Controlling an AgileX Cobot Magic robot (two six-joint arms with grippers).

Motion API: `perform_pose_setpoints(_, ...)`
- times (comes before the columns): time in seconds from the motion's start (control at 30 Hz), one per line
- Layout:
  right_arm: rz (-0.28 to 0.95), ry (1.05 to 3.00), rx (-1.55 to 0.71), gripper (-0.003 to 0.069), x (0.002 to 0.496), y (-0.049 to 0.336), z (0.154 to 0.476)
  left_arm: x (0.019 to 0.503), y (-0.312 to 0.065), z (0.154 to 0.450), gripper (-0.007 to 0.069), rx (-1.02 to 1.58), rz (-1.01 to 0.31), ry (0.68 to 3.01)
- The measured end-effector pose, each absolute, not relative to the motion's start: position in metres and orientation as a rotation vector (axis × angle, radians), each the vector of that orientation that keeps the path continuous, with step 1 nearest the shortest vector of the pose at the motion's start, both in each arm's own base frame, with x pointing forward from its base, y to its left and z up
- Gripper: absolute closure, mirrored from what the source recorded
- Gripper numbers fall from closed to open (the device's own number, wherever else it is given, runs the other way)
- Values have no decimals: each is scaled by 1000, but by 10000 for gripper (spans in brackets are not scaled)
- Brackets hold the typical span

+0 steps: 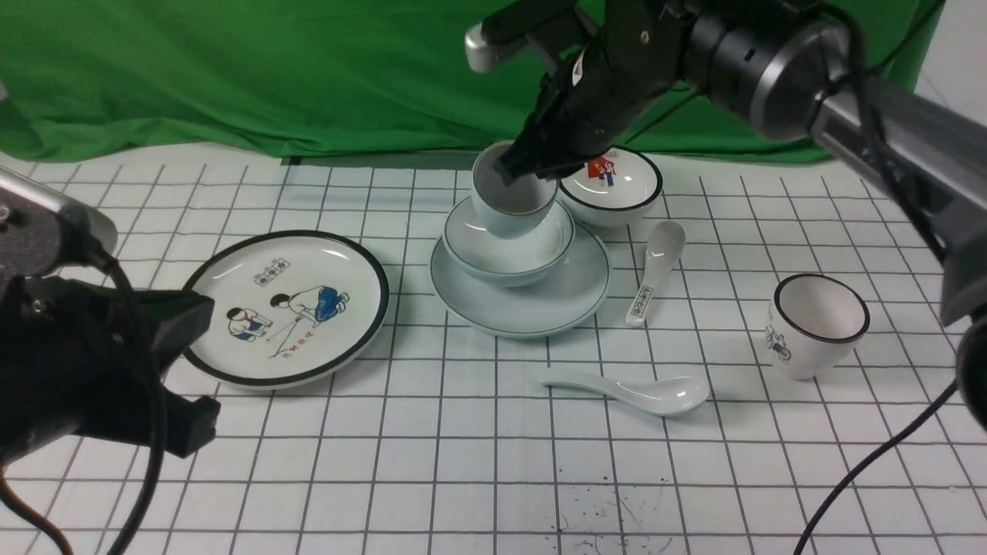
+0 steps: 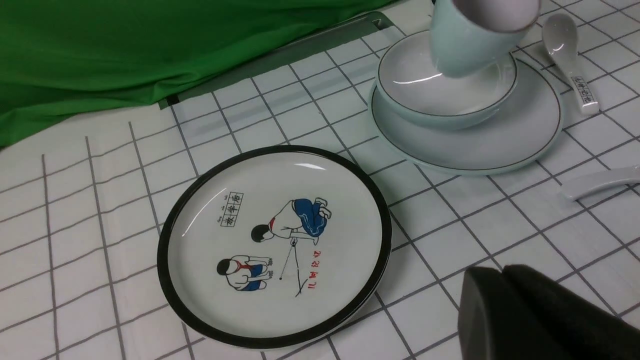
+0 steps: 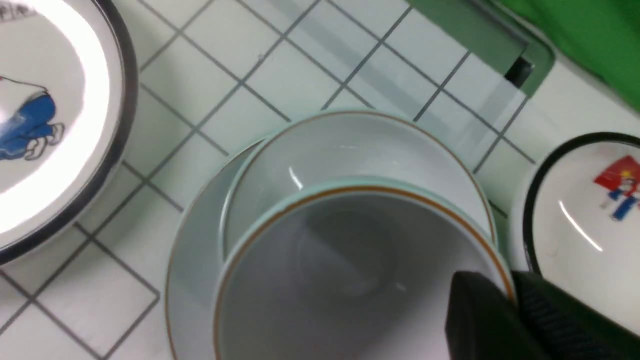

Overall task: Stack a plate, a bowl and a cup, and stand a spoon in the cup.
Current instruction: Use the right arm to put the blue teacup into the blue rice bowl in the middle

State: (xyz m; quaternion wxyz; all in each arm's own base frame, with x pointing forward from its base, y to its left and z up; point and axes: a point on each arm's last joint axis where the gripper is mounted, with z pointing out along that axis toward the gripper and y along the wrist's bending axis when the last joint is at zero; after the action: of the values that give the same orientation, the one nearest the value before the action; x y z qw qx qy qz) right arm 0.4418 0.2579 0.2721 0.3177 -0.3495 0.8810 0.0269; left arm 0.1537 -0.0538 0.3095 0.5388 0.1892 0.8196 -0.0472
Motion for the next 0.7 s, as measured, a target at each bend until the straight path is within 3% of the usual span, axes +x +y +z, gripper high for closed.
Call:
perform_pose_setpoints(0.37,-2,2427,-977,581,447,257,244,153,-54,309,657,436,-122,1965)
perform_pose_setpoints(0.7,1,2425,-948,581,448,254,251,153,-54,309,657,433,-124,1965)
